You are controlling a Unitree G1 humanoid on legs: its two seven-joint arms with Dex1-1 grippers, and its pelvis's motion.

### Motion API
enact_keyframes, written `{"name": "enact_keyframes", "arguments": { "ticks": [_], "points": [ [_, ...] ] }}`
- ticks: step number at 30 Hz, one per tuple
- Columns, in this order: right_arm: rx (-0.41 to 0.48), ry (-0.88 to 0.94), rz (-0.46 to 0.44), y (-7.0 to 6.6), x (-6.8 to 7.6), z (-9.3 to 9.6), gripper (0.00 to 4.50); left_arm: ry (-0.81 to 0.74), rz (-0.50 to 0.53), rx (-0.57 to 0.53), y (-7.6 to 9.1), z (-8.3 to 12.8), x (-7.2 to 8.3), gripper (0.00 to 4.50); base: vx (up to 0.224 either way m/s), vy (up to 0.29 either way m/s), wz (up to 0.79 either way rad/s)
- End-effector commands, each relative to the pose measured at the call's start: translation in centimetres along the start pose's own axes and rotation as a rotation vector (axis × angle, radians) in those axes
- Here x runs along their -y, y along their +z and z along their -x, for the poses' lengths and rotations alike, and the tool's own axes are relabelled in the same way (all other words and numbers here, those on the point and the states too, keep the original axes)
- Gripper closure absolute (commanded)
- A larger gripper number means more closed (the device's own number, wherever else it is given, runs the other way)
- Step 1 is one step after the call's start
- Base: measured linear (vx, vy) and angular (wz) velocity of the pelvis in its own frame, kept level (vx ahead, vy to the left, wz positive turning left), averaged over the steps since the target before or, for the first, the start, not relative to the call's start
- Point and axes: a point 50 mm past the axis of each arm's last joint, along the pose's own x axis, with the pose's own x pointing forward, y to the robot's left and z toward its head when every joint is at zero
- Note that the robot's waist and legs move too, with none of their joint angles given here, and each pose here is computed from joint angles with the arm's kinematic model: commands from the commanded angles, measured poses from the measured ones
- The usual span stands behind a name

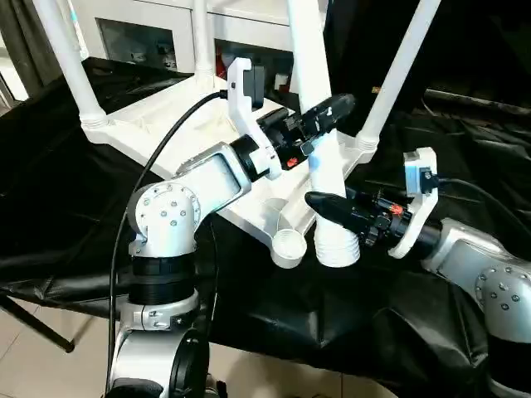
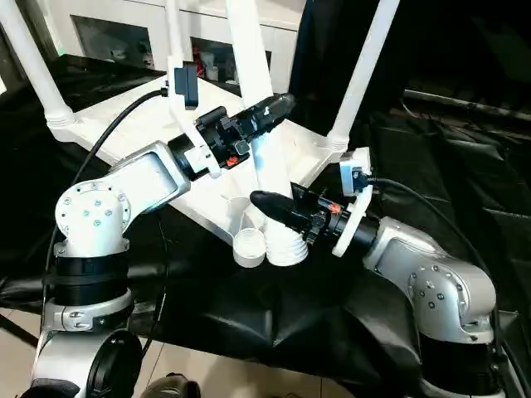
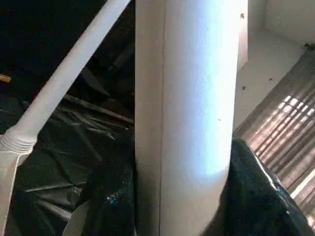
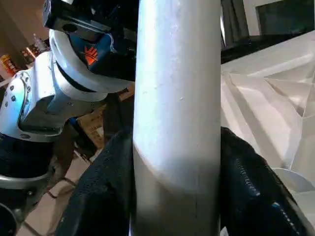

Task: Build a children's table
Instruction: Pick table leg

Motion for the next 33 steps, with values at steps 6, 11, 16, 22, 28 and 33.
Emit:
{"name": "enact_keyframes", "arguments": {
  "ticks": [6,11,16,22,28,33],
  "points": [
    [0.007,-0.026,-0.001,0.87,0.62,-0.35,1.5,-0.03,-0.056,-0.062,0.02,-0.5,0.52,2.66,0.0,0.0,0.0],
    [-0.045,-0.015,0.009,0.89,0.73,-0.39,1.14,-0.04,-0.1,-0.107,0.22,-0.68,0.3,2.66,0.0,0.0,0.0],
    [-0.201,-0.006,0.011,0.77,1.1,-0.01,0.93,-0.049,-0.164,-0.165,0.49,-0.85,0.02,2.67,0.0,0.0,0.0],
    [-0.322,0.071,-0.038,1.06,0.85,0.21,0.93,-0.103,-0.203,-0.223,0.87,-1.01,0.36,2.67,0.0,0.0,0.0],
    [-0.332,0.107,-0.076,1.15,0.84,0.0,0.93,-0.159,-0.214,-0.252,0.74,-1.01,0.86,2.67,0.0,0.0,0.0],
    [-0.352,0.121,-0.095,0.9,0.8,0.0,0.93,-0.183,-0.215,-0.267,0.51,-1.0,1.01,2.67,0.0,0.0,0.0]
  ]
}}
